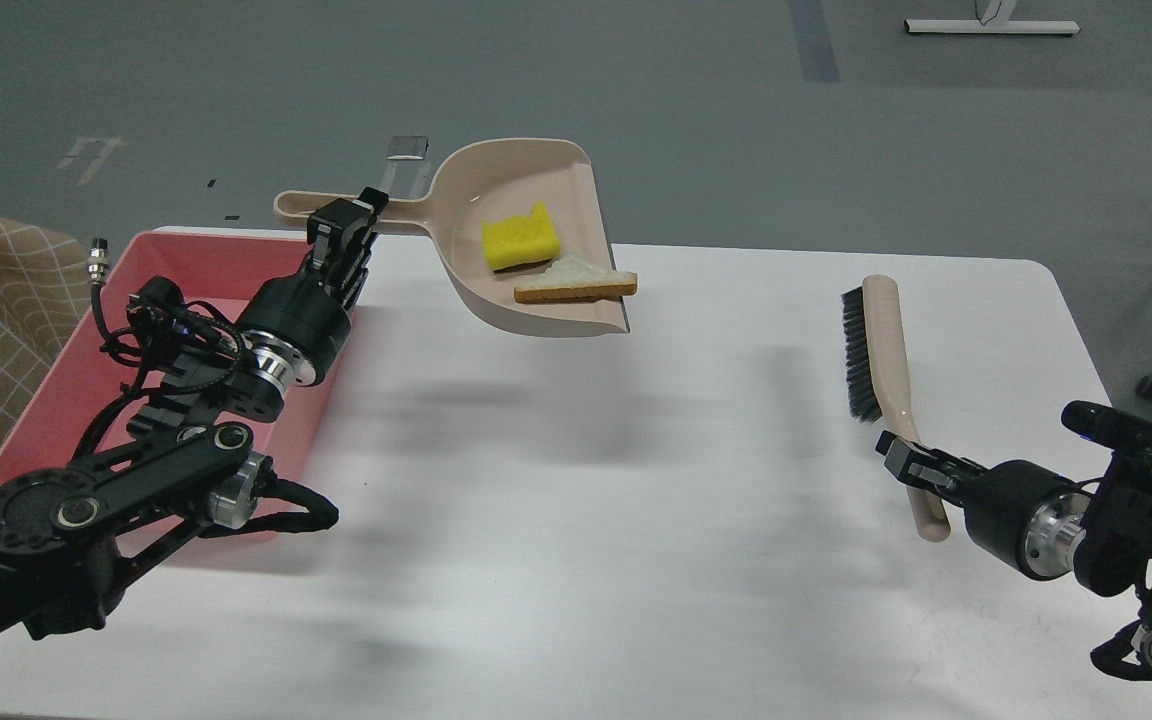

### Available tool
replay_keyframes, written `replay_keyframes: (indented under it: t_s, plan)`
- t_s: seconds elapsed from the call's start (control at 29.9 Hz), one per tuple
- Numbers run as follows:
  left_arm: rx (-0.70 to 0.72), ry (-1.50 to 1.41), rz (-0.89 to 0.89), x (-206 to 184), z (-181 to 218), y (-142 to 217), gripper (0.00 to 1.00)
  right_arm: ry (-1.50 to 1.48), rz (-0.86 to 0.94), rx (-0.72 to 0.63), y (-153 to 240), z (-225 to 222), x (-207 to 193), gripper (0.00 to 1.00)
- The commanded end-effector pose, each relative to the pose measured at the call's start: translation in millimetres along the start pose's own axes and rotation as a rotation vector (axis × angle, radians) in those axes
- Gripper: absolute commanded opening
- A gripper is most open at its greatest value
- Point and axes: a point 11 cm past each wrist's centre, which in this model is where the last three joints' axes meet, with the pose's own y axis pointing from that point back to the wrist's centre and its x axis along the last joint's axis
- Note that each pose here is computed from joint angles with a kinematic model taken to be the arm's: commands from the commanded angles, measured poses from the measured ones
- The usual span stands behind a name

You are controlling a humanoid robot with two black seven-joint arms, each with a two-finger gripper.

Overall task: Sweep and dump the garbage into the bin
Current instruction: 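Lift the dustpan with the left gripper over the pink bin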

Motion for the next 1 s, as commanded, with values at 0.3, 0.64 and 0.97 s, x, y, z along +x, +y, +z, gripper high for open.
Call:
replay_keyframes:
  t_s: [0.3,0.64,0.97]
  plan:
    - [-0.011,0.114,-0.024,39.2,-6.8,18.2,0.0,0.004,-0.013,-0.003,-0.8,0.4,-5.0,0.16]
    - [-0.025,0.096,-0.027,78.0,-14.5,29.9,0.0,0.002,-0.016,-0.005,-1.2,0.9,-6.4,0.16]
    - [-0.025,0.085,-0.029,127.1,-15.7,42.2,0.0,0.002,-0.018,-0.009,-1.9,2.0,-7.3,0.17]
